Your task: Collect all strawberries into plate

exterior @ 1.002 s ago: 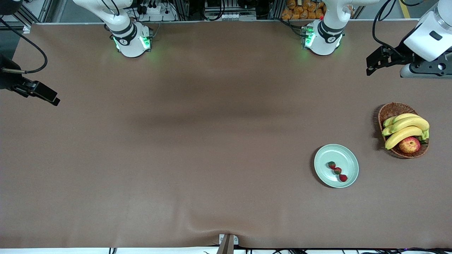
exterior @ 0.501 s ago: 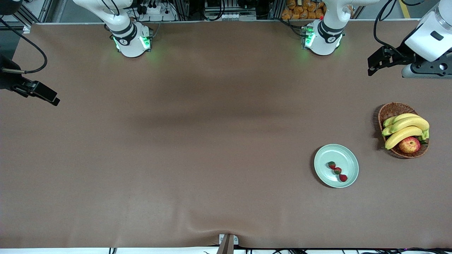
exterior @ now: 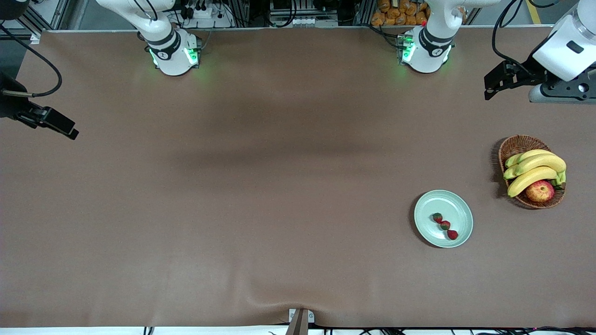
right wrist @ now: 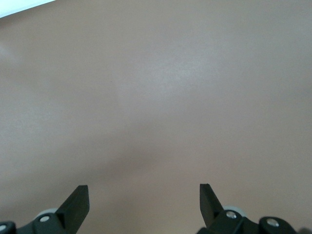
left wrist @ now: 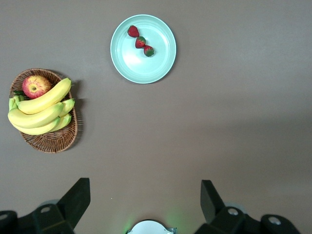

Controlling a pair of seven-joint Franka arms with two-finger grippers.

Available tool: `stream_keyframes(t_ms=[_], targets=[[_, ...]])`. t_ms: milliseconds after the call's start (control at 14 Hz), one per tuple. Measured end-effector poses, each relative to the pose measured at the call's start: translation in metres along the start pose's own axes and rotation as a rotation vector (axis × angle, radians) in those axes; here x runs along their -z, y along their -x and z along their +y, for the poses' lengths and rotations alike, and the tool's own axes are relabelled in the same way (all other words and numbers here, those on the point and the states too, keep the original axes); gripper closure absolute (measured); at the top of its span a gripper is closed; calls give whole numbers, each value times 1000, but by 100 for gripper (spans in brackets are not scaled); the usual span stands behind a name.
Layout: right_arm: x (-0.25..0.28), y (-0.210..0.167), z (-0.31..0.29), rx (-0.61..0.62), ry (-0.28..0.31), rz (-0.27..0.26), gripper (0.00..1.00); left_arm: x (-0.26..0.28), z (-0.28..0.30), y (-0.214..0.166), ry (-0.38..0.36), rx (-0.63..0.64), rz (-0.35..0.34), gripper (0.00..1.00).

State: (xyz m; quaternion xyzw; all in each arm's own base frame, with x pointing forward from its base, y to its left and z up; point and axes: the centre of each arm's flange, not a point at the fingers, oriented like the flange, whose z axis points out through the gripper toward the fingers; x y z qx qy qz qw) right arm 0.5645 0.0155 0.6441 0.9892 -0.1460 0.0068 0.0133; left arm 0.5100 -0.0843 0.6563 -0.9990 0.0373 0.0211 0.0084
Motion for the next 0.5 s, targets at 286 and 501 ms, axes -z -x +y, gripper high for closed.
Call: stream_keyframes(t_ms=[286,501], targets=[[0,0,0,-1,0,0,0,0,0,0,0,0,1,0],[0,0,0,-1,0,0,0,0,0,-1,0,0,4,0]])
